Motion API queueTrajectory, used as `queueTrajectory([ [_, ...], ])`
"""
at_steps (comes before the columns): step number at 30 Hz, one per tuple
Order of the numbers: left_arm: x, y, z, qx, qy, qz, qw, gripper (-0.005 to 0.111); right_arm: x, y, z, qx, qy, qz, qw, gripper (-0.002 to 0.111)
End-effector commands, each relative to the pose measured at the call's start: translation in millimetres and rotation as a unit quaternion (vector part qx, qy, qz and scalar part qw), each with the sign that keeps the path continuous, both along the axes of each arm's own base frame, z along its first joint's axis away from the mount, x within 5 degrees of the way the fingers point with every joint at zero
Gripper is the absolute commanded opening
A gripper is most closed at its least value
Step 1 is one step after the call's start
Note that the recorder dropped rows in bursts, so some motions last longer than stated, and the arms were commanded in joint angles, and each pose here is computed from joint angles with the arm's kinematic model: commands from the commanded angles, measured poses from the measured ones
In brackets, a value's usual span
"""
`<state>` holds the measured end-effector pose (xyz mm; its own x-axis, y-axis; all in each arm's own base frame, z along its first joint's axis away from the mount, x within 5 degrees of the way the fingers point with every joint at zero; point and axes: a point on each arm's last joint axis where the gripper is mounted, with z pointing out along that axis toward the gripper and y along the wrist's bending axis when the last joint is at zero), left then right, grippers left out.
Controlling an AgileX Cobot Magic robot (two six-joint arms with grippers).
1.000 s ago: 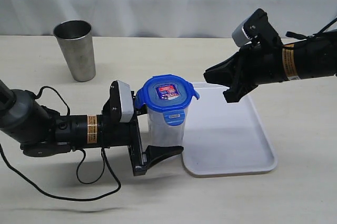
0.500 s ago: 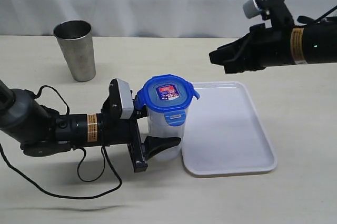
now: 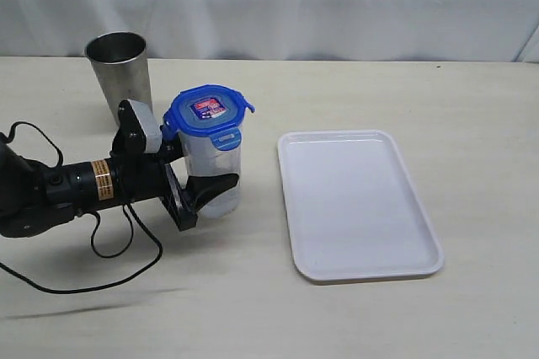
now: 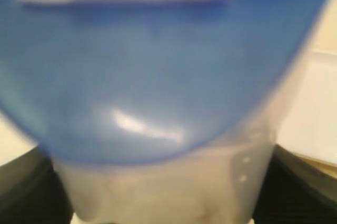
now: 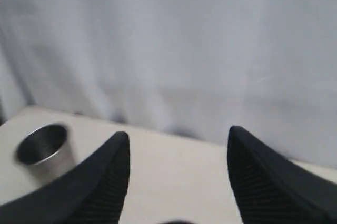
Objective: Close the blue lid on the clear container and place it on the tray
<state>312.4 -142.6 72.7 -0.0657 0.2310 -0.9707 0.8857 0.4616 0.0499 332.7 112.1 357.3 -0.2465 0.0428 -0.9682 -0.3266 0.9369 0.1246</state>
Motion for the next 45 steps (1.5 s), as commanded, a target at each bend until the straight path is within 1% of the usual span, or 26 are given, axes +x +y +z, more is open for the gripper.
queueTrajectory([
  [1, 1, 0, 1, -0.007, -0.001, 0.004, 1.000, 0.000, 20, 3, -3, -0.146, -0.063, -0.211, 0.964, 0.050],
  [2, 1, 0, 1, -0.007, -0.001, 0.004, 1.000, 0.000, 25, 4, -7, -0.160, -0.032, -0.226, 0.960, 0.049],
  [3, 1, 0, 1, -0.006, 0.000, 0.004, 1.000, 0.000, 36, 9, -18, -0.174, 0.056, -0.205, 0.962, 0.046],
  [4, 1, 0, 1, -0.006, 0.000, 0.004, 1.000, 0.000, 41, 12, -22, -0.154, 0.106, -0.180, 0.966, 0.046],
  [5, 1, 0, 1, -0.006, 0.000, 0.004, 1.000, 0.000, 49, 17, -22, -0.168, 0.140, -0.126, 0.968, 0.047],
  [6, 1, 0, 1, -0.006, 0.000, 0.004, 1.000, 0.000, 53, 20, -23, -0.152, 0.175, -0.076, 0.970, 0.047],
  [7, 1, 0, 1, -0.006, 0.000, 0.004, 1.000, 0.000, 56, 24, -17, -0.134, 0.195, -0.033, 0.971, 0.047],
  [8, 1, 0, 0, -0.004, 0.001, 0.004, 1.000, 0.000, 60, 30, -16, -0.105, 0.221, 0.043, 0.969, 0.047],
  [10, 1, 1, -1, 0.005, 0.005, 0.006, 1.000, 0.000, 59, 39, -9, -0.061, 0.250, 0.155, 0.954, 0.047],
  [11, 1, 1, -2, 0.006, 0.006, 0.007, 1.000, 0.000, 54, 46, -5, -0.030, 0.263, 0.234, 0.936, 0.047],
  [12, 1, 1, -2, 0.006, 0.006, 0.007, 1.000, 0.000, 52, 51, -7, -0.018, 0.273, 0.279, 0.920, 0.047],
  [13, 1, 1, -2, 0.006, 0.006, 0.007, 1.000, 0.000, 49, 55, -8, -0.007, 0.283, 0.312, 0.907, 0.047],
  [14, 1, 1, -1, 0.005, 0.005, 0.006, 1.000, 0.000, 46, 59, -13, -0.011, 0.301, 0.335, 0.893, 0.047],
  [15, 1, 1, -1, 0.005, 0.005, 0.006, 1.000, 0.000, 44, 63, -20, -0.029, 0.312, 0.342, 0.886, 0.047],
  [17, 1, 1, -1, 0.004, 0.005, 0.006, 1.000, 0.000, 43, 69, -35, -0.068, 0.336, 0.331, 0.879, 0.047],
  [19, 1, 1, -1, 0.003, 0.004, 0.006, 1.000, 0.000, 44, 76, -47, -0.085, 0.359, 0.318, 0.873, 0.047],
  [21, 1, 1, -1, 0.003, 0.004, 0.006, 1.000, 0.000, 44, 85, -56, -0.093, 0.366, 0.323, 0.868, 0.048],
  [24, 1, 1, -1, 0.004, 0.004, 0.005, 1.000, 0.000, 43, 99, -67, -0.098, 0.370, 0.331, 0.862, 0.055],
  [28, 1, 1, -1, 0.004, 0.004, 0.004, 1.000, 0.000, 45, 104, -71, -0.100, 0.364, 0.323, 0.868, 0.057],
  [31, 1, 0, -1, 0.002, 0.003, 0.002, 1.000, 0.000, 47, 105, -73, -0.100, 0.367, 0.315, 0.870, 0.053],
  [35, 1, 0, -1, 0.002, 0.003, 0.002, 1.000, 0.000, 45, 113, -83, -0.106, 0.378, 0.324, 0.861, 0.046],
  [45, 1, 0, -1, 0.002, 0.003, 0.002, 1.000, 0.000, 50, 117, -104, -0.112, 0.399, 0.323, 0.851, 0.046],
])
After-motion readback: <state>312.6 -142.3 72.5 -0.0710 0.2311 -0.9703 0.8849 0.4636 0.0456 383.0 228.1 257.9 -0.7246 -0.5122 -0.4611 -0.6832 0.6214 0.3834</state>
